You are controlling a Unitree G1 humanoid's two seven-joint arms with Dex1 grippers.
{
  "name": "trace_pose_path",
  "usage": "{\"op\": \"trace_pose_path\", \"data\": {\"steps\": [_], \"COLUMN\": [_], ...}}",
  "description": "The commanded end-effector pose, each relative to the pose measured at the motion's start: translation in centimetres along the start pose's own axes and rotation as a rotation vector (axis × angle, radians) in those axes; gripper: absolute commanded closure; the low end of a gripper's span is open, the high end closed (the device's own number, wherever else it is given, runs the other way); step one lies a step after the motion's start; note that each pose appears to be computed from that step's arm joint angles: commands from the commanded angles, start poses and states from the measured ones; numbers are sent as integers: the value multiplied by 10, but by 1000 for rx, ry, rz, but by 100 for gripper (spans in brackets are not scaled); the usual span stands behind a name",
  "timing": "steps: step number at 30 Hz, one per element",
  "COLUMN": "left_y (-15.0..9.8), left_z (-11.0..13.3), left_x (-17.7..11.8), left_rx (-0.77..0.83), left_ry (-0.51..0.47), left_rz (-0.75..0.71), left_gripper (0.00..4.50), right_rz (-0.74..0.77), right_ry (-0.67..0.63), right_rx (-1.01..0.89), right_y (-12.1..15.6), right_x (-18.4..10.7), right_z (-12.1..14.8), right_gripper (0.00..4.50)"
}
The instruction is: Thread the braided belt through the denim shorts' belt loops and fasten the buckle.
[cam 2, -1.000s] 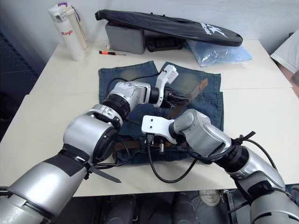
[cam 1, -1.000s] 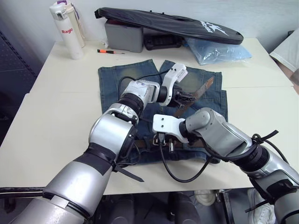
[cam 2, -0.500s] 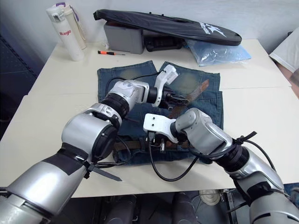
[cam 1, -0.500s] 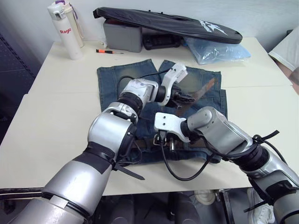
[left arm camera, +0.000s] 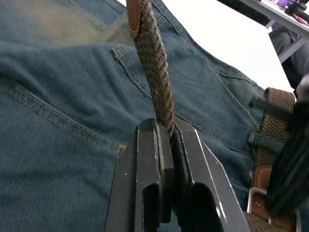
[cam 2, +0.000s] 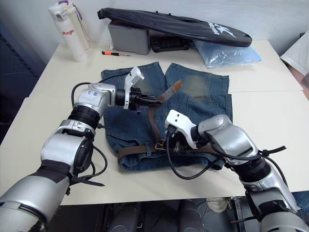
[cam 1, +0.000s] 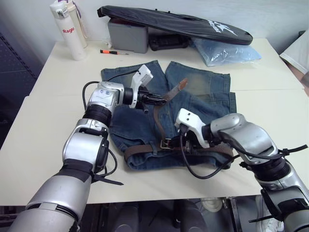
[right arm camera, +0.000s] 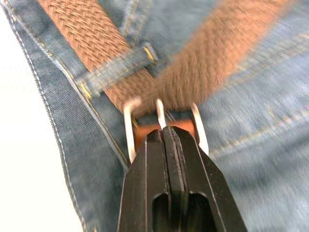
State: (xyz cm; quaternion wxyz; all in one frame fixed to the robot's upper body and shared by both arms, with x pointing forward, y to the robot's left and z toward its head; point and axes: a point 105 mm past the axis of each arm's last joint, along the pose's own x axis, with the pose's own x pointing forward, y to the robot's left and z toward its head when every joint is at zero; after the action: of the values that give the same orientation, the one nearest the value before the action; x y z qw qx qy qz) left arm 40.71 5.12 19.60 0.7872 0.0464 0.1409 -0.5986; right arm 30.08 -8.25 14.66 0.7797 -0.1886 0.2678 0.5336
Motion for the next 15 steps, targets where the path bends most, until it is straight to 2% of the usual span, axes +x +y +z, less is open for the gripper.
{"op": "trace_pose_path", "data": {"steps": [1,6,11,12,13,15], "left_y": [-11,-21,-40,-44,-46,-47], "left_z": [22,17,1,-1,-5,-12], "left_x": [-3,-6,-11,-13,-16,-22], "left_rx": [84,216,465,485,532,621], "left_ry": [-38,42,196,214,253,320], "left_rz": [-9,-25,-134,-160,-178,-197], "left_gripper": [450,450,450,450,450,450], "right_rz": [-61,-111,-105,-105,-95,-85], "right_ry": [-107,-131,-122,-113,-72,-9], "right_rx": [-4,-3,-16,-43,-121,-276], "right_y": [-5,-6,4,6,13,24], "right_x": [-26,-57,-65,-65,-64,-58], "right_z": [24,26,20,20,14,5], "right_gripper": [445,445,308,253,223,126]}}
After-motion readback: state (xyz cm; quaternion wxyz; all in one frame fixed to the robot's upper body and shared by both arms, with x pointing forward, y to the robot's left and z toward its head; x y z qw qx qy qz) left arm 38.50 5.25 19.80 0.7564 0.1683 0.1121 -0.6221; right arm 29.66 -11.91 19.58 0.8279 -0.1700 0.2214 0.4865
